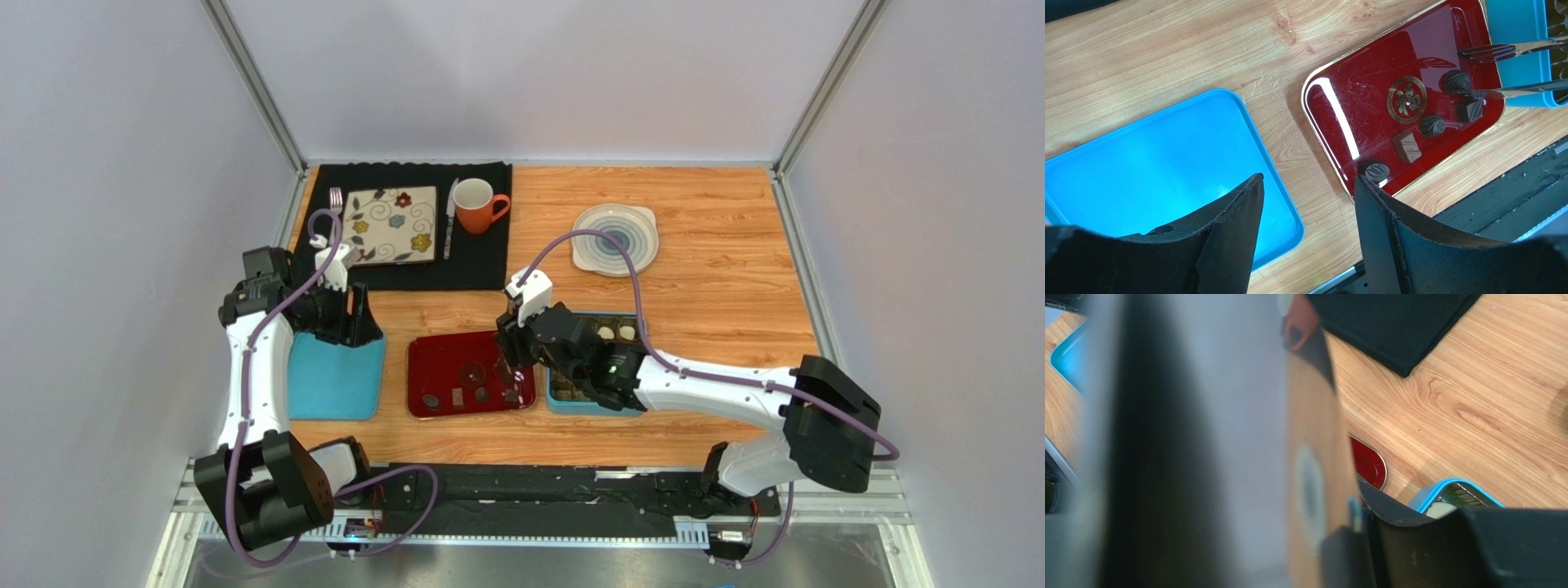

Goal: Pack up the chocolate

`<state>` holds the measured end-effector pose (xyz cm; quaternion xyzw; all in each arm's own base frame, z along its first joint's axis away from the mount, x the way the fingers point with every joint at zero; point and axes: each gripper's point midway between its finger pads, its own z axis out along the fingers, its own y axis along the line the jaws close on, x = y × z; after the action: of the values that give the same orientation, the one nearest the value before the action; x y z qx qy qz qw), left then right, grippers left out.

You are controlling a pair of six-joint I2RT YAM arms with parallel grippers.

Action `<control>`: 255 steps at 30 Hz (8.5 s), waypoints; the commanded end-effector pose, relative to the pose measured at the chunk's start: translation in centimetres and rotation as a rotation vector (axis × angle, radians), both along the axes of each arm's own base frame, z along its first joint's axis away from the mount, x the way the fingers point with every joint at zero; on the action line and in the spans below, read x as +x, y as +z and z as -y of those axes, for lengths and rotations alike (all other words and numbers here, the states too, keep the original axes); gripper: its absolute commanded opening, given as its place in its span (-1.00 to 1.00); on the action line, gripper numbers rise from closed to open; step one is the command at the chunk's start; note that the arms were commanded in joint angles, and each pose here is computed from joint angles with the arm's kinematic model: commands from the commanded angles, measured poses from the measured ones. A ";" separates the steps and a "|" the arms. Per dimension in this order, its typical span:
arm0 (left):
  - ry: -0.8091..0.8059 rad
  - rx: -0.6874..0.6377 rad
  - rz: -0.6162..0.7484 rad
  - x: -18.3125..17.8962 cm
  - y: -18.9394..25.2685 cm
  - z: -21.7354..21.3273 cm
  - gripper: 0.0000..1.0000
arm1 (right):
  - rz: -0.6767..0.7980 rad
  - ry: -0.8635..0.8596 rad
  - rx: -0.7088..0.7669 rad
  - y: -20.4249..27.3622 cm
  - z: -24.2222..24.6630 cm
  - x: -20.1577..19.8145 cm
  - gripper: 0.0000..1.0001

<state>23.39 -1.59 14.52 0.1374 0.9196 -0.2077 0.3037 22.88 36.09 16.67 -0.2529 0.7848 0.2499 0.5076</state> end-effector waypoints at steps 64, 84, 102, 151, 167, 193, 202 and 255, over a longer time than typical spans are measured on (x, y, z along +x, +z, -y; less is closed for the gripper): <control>-0.021 0.015 0.068 0.5 1.3 -0.2 0.29 | 0.122 -0.581 0.025 6.1 23.3 1.9 -0.39; -0.021 0.012 0.076 0.7 1.7 -0.1 0.28 | 0.112 -0.488 0.074 6.6 21.1 1.9 -0.19; -0.002 0.018 0.037 0.6 -0.1 -0.5 0.29 | 0.173 -0.012 0.182 12.3 2.8 -0.6 -0.38; 0.021 0.018 0.026 0.2 -0.9 -1.2 0.28 | 0.045 0.257 0.114 3.0 -15.7 -5.2 -0.09; 0.015 0.029 0.037 0.2 -0.6 -1.3 0.27 | 0.029 0.234 0.063 0.8 -15.2 -4.8 -0.15; 0.007 0.024 0.035 0.2 -0.3 -1.2 0.26 | 0.191 -0.157 0.073 10.1 4.9 1.2 -0.50; 0.007 0.007 0.036 0.2 -0.2 -1.0 0.25 | 0.135 -0.212 0.015 7.7 10.1 -0.3 -0.50; 0.002 0.013 0.041 0.0 -0.2 -0.9 0.26 | 0.115 -0.137 0.080 8.9 8.2 -1.0 -0.28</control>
<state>22.82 -0.81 12.87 0.1268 0.9251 -0.2035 0.2946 21.68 26.44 21.33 -0.2008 0.7913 0.1872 0.5464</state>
